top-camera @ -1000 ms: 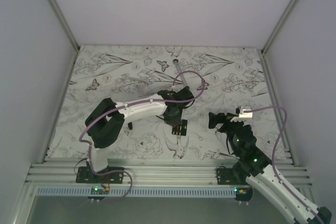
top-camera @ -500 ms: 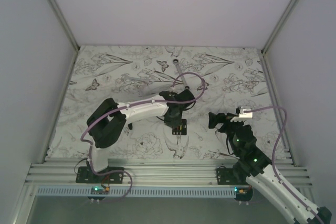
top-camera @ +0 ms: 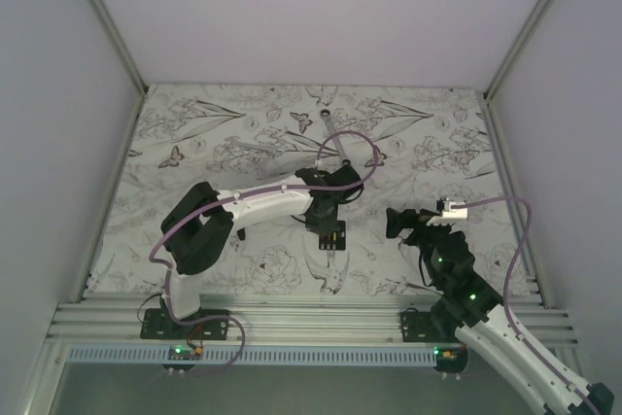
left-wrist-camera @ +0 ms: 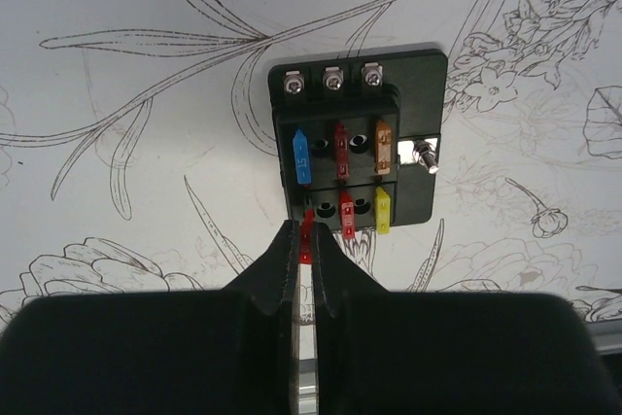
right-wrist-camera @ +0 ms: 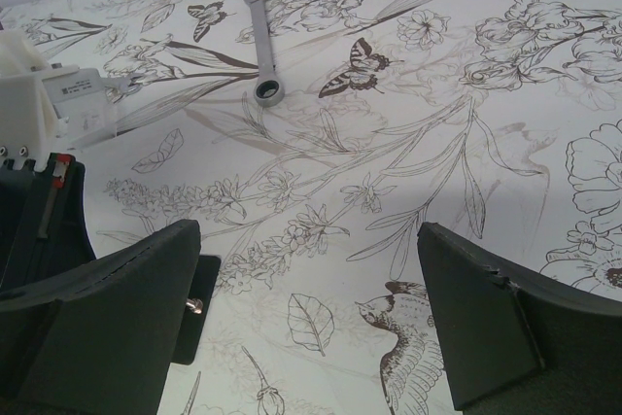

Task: Snap on the fuse box
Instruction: Install the fuse at the fuse box base, then adjust the fuse box base at the center of the board.

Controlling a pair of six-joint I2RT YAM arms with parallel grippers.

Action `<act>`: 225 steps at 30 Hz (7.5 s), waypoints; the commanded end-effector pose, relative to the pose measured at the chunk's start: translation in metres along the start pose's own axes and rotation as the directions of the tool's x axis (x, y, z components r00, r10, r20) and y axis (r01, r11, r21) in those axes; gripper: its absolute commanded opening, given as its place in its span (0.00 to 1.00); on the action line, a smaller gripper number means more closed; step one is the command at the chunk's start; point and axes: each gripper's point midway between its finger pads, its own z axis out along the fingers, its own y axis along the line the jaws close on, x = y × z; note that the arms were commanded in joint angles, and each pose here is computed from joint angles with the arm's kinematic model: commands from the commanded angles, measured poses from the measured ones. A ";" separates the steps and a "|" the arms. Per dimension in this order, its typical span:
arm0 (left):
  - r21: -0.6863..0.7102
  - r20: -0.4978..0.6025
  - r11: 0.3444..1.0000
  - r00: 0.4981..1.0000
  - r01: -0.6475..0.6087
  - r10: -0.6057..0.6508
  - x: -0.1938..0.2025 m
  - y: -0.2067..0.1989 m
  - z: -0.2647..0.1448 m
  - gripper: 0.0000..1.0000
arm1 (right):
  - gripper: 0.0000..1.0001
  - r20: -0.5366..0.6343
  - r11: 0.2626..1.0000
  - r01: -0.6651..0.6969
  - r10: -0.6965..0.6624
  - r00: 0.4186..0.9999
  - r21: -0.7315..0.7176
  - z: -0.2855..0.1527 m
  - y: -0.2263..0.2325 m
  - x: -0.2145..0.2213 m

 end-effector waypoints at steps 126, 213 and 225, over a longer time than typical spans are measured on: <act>-0.091 -0.087 0.996 0.996 0.003 -0.010 0.027 0.008 0.002 0.11 | 1.00 -0.015 1.000 -0.012 0.011 1.000 -0.026 0.004 0.007 0.004; 0.023 0.049 0.943 0.942 0.331 -0.332 0.015 0.172 -0.045 0.96 | 1.00 -0.621 0.874 0.373 -0.483 0.617 -0.311 0.006 0.076 0.162; 0.006 0.078 0.948 0.945 0.319 -0.318 0.013 0.183 -0.046 1.00 | 0.99 -0.618 0.888 0.437 -0.423 0.662 -0.140 0.037 0.055 0.134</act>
